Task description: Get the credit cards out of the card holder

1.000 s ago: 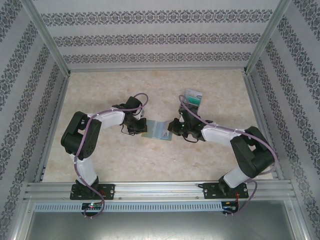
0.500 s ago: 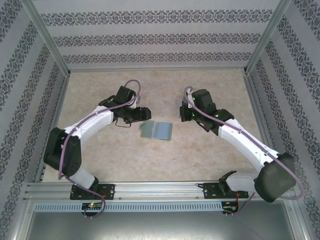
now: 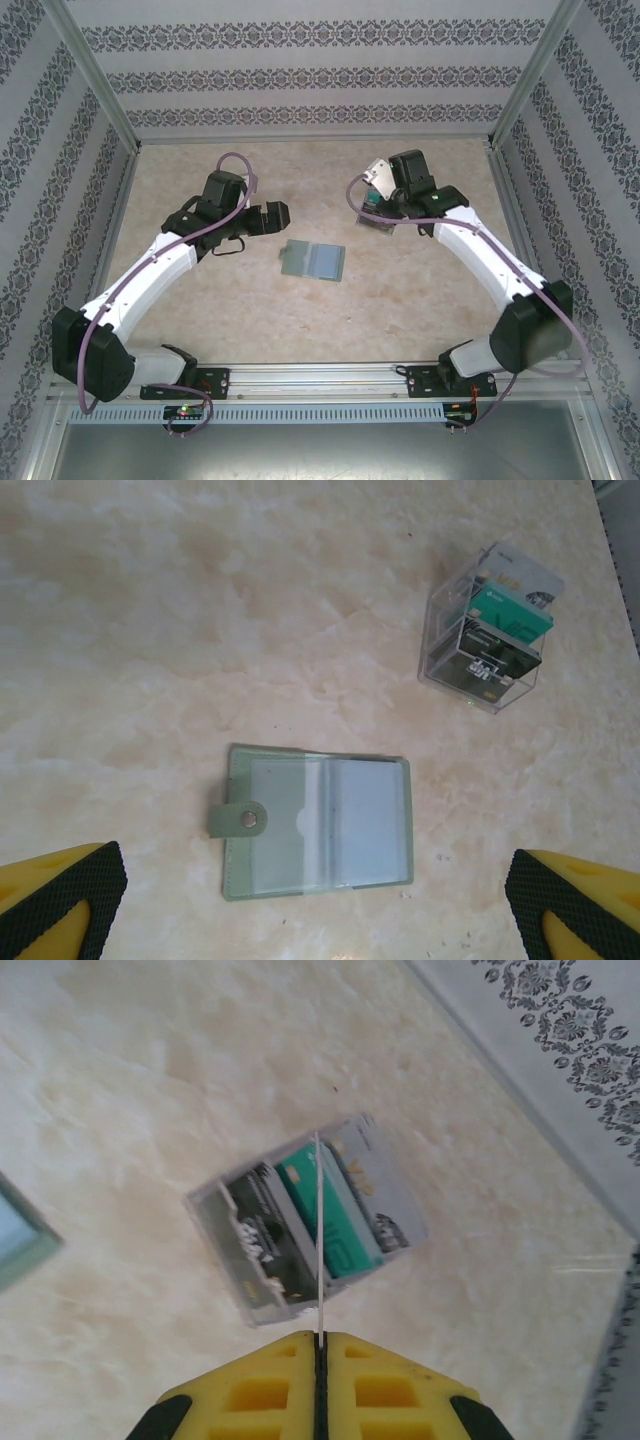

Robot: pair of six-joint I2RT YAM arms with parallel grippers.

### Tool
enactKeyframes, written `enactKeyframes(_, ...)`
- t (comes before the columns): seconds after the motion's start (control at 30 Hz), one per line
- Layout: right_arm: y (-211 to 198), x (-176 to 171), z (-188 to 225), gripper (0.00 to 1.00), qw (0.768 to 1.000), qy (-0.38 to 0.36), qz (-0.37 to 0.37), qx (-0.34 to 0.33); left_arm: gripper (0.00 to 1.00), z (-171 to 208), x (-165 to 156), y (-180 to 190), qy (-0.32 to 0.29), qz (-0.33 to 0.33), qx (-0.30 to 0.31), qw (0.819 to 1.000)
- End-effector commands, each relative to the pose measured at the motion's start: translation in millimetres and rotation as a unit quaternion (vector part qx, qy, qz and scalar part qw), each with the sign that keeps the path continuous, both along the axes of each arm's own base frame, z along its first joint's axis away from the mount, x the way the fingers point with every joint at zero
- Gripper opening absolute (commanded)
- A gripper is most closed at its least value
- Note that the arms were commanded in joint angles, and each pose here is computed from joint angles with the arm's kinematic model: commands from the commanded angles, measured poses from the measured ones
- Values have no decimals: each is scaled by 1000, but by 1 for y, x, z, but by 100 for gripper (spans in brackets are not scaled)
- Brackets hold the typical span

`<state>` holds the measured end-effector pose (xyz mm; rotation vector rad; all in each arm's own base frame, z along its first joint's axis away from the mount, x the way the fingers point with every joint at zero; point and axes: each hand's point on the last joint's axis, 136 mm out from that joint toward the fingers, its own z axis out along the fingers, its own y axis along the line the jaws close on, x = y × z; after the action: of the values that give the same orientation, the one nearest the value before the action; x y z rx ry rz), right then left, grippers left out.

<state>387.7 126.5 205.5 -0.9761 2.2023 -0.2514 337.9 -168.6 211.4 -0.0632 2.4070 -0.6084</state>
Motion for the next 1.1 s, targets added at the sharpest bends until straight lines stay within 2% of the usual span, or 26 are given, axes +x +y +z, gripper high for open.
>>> enactKeyframes(0.0,-11,21,-4,0,994,-11,40,-99,100,3,0,13,-22,13,21,999)
enactKeyframes(0.3,-13,66,-33,0,982,14,67,-174,100,14,-7,21,-48,15,30,998)
enactKeyframes(0.5,-26,86,-48,0,983,24,53,-173,100,17,-7,28,-53,27,43,997)
enactKeyframes(0.7,-20,90,-64,0,986,43,58,-150,100,15,-6,28,-49,27,44,997)
enactKeyframes(1.07,-18,89,-94,0,983,70,65,-155,100,12,-6,31,-46,33,54,997)
